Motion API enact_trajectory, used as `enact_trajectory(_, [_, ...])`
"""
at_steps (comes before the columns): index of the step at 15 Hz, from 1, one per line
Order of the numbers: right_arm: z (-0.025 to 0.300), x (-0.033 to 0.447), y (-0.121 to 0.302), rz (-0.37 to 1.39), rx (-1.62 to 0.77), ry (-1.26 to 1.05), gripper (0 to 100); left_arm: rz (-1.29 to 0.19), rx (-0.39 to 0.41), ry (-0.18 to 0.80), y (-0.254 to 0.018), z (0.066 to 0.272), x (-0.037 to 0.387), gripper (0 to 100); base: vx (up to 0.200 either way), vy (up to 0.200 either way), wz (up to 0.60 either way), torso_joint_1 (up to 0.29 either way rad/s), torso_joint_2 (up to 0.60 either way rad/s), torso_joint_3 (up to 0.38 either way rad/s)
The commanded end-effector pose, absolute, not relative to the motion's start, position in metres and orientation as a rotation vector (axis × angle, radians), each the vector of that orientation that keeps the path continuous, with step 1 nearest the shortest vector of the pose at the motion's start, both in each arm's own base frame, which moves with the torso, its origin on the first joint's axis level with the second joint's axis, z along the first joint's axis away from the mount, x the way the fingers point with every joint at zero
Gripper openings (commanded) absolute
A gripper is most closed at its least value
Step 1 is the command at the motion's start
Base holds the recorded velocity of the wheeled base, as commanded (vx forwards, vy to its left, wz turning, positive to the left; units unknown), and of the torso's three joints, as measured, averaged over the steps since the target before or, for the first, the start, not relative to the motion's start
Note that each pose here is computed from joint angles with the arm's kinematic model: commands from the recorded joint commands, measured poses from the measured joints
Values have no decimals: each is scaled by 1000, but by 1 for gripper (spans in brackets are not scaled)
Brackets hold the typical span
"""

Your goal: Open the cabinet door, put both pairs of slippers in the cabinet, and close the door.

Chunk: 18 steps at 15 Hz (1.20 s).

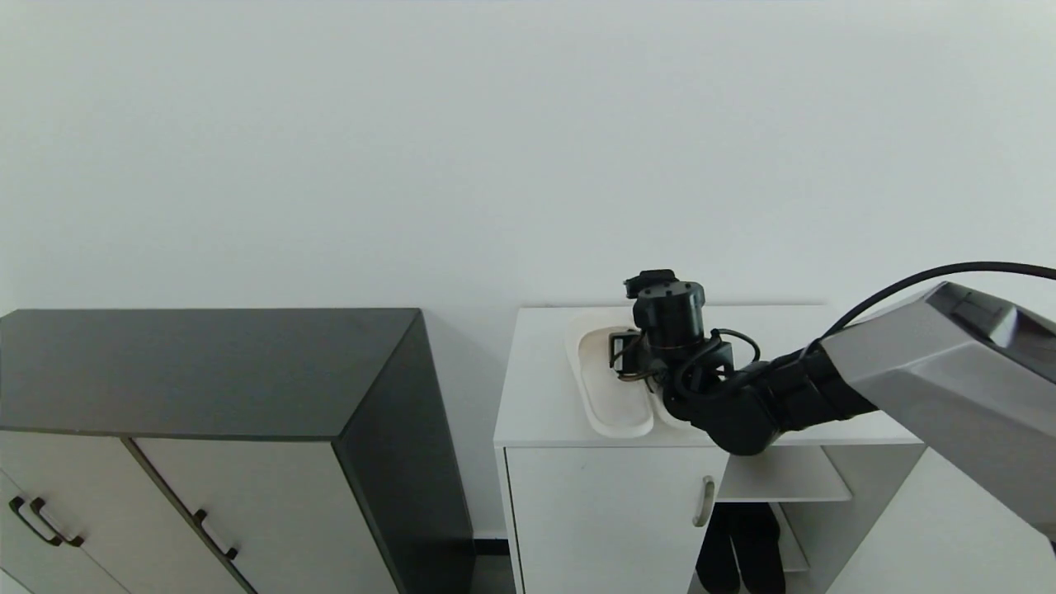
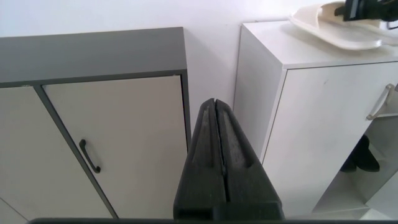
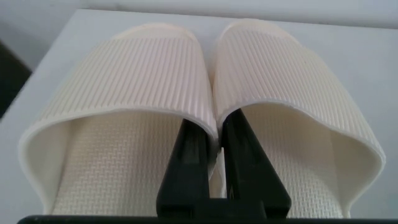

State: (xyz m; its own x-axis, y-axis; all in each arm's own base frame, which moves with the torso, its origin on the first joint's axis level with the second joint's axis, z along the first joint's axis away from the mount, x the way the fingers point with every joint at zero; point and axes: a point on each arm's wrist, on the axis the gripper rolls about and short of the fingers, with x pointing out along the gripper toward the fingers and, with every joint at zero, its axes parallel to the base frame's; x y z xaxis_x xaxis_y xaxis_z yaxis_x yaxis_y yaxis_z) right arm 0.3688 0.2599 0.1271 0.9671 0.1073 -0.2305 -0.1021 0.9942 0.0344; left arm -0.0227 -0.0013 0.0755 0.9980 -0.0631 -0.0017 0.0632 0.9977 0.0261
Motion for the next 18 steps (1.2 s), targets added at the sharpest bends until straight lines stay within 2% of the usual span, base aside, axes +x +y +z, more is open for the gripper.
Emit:
enact_trajectory(1, [152,332,253,193,40,219,0,-63,26,1,-1,76,-23,0,0,0,0,0,0,0])
enact_trajectory(4, [149,292,231,297,17,249,0,-63,26,1,-1,76,-23,0,0,0,0,0,0,0])
enact_trajectory(6, [159,264,219,382,-20,248,0,-63,26,1,-1,76,-23,0,0,0,0,0,0,0])
enact_trajectory(15, [154,265,221,371,-35,260,0,-63,28,1,-1,76,-23,0,0,0,0,0,0,0])
enact_trajectory(18, [153,265,220,358,-38,262,0,-63,28,1,-1,76,-23,0,-200,0,0,12,1,4])
